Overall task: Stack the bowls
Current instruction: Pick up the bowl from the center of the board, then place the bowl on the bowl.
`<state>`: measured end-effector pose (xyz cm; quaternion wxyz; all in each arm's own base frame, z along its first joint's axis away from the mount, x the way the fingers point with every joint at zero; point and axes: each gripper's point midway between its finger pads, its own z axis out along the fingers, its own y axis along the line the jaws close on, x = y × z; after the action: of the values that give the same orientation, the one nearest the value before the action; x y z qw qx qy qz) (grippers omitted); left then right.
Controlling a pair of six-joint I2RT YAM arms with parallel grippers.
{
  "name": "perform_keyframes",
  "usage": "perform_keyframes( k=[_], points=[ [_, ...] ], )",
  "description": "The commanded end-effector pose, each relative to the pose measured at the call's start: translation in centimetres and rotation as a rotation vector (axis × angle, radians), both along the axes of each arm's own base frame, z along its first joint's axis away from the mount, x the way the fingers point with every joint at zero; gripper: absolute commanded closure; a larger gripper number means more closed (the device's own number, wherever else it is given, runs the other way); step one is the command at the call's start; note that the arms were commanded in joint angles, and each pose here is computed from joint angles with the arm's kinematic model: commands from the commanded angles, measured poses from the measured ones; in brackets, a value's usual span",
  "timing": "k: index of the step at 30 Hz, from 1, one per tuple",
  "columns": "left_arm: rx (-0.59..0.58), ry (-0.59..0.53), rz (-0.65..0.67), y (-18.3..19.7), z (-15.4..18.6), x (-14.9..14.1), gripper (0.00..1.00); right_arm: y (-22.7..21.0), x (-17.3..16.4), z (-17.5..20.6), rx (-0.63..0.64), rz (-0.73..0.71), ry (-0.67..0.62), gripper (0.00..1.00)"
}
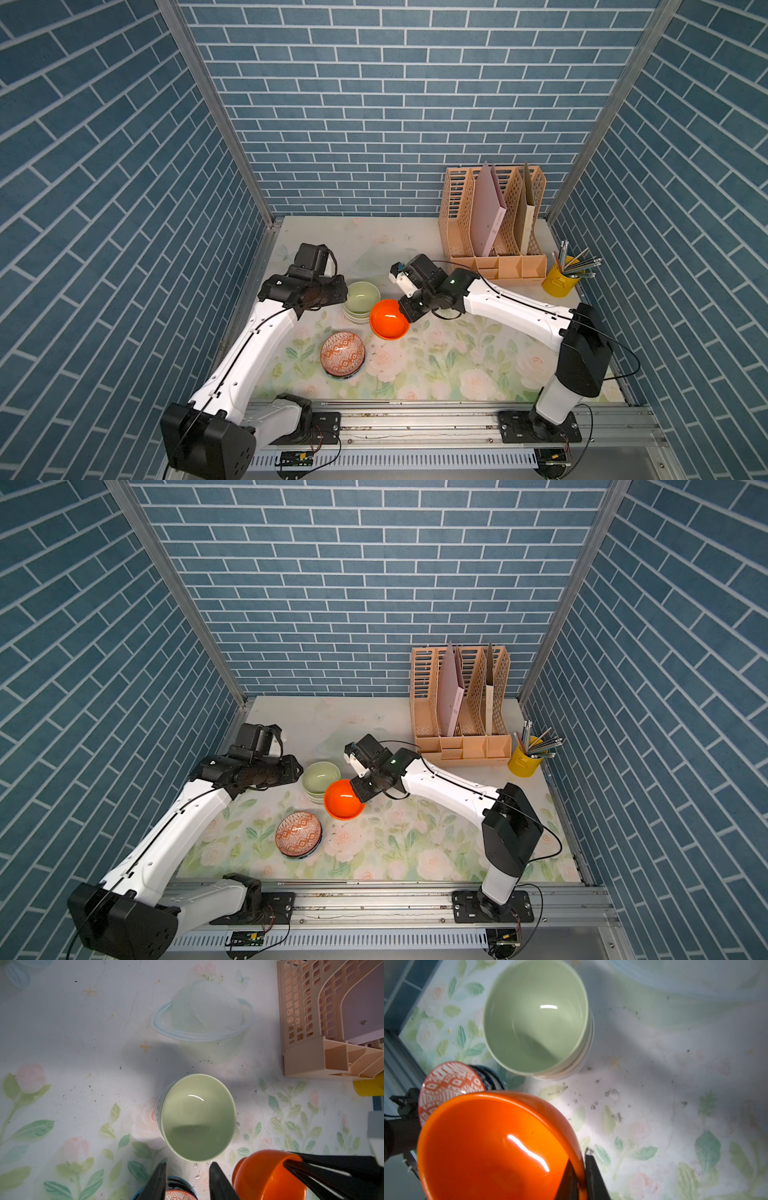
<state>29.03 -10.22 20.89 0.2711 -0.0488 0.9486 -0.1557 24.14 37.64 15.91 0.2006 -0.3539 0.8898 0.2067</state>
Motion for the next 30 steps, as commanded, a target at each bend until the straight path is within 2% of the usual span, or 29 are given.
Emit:
perform_keyframes(
  k=[1, 14, 21, 30],
  points=[
    [-0.049, -0.018, -0.024, -1.0, 1.6, 0.2, 0.6, 1.1, 1.6, 1.2, -0.002, 0.0, -0.027, 1.0],
    [-0.074, 0.015, -0.045, -1.7, 0.4, -0.1, 0.59, 5.8, 5.2, 2.8, 0.04, -0.015, -0.044, 1.0],
    [-0.024, 0.051, -0.017, -0.9, -1.8, -0.1, 0.62, 6.1, 5.3, 3.8, 0.06, -0.016, -0.054, 1.0],
    [-0.031, 0.077, -0.026, -1.5, -3.6, 0.4, 0.65, 6.2, 5.1, 4.2, 0.076, -0.009, -0.052, 1.0]
  ],
)
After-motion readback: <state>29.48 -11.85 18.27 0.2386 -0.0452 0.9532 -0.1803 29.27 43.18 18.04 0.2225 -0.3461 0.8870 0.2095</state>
